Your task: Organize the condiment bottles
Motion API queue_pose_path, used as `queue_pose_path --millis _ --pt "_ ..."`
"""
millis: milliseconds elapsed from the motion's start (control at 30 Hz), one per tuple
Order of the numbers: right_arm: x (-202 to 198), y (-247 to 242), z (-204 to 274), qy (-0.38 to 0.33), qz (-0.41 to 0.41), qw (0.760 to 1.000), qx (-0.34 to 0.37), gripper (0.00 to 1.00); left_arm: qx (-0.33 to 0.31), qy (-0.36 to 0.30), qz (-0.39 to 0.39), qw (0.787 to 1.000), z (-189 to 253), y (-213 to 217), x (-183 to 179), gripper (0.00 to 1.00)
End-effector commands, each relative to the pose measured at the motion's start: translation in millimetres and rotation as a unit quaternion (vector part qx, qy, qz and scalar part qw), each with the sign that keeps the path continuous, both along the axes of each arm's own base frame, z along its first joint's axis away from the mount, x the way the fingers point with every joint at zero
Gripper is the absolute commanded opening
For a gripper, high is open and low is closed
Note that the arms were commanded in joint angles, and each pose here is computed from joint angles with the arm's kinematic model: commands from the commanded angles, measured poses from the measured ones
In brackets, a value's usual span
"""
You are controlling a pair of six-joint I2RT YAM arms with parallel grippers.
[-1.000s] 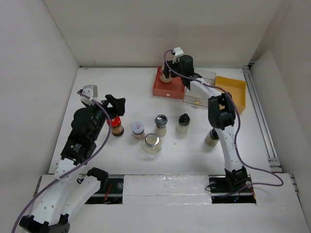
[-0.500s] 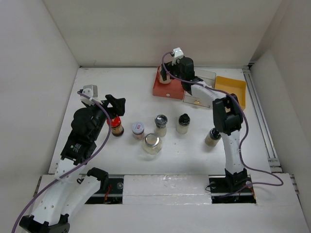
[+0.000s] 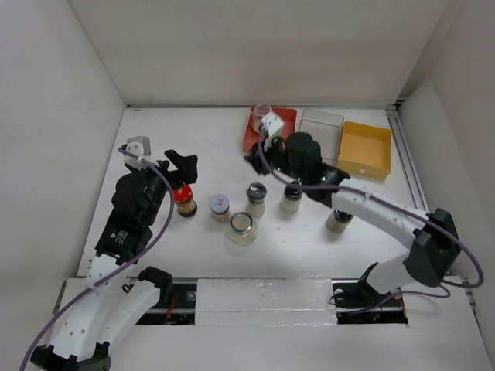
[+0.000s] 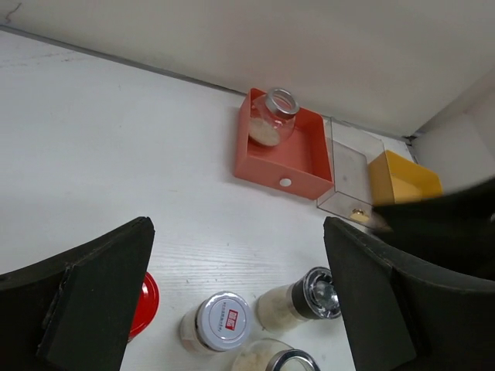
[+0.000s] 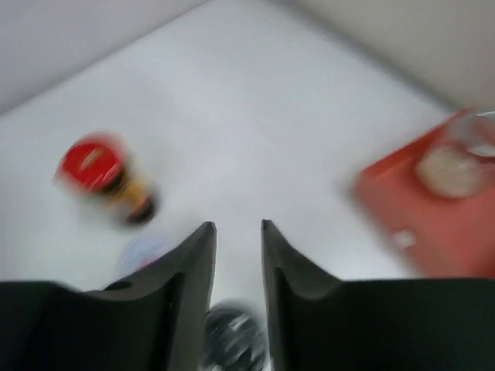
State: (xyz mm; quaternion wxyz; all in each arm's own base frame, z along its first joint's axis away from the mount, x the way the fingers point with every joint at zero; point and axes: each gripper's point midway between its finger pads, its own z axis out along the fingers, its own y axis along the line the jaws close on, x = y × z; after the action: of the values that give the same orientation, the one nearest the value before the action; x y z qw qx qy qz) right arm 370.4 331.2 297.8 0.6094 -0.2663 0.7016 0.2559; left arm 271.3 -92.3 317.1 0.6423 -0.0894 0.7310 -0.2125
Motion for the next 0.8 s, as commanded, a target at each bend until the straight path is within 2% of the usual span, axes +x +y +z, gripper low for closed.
queue_pose_path --millis 0,67,100,200,400,567,767 --pt "-86.5 4.6 -53.8 0.074 0.075 0.991 -0.077 0.39 -0.023 -0.032 0.016 0.999 21.8 7.6 -5.2 0.88" --pt "-130.3 10.7 -66.0 0.095 0.114 0.985 -0.089 0.69 -0.025 -0.037 0.016 0.999 24.2 8.4 -7.2 0.89" --pt "-147.1 6.4 -73.5 0.107 0.127 0.982 -0.093 0.87 -0.025 -0.036 0.009 0.999 24.2 6.1 -7.9 0.89" --pt "-181.9 9.6 -95.4 0.145 0.156 0.970 -0.119 0.99 -0.026 -0.036 -0.001 0.999 24.2 2.7 -8.9 0.91" --pt "-196.8 16.8 -124.0 0.167 0.152 0.961 -0.159 0.99 -0.027 -0.040 -0.005 0.999 26.6 1.9 -11.4 0.92" --pt "-188.2 34.3 -144.0 0.179 0.149 0.958 -0.169 0.99 -0.029 -0.044 -0.015 0.998 28.8 -1.3 -12.1 0.93" --pt "-174.2 45.8 -144.4 0.163 0.134 0.963 -0.167 0.99 -0.028 -0.040 -0.019 0.999 24.5 -3.1 -12.0 0.93"
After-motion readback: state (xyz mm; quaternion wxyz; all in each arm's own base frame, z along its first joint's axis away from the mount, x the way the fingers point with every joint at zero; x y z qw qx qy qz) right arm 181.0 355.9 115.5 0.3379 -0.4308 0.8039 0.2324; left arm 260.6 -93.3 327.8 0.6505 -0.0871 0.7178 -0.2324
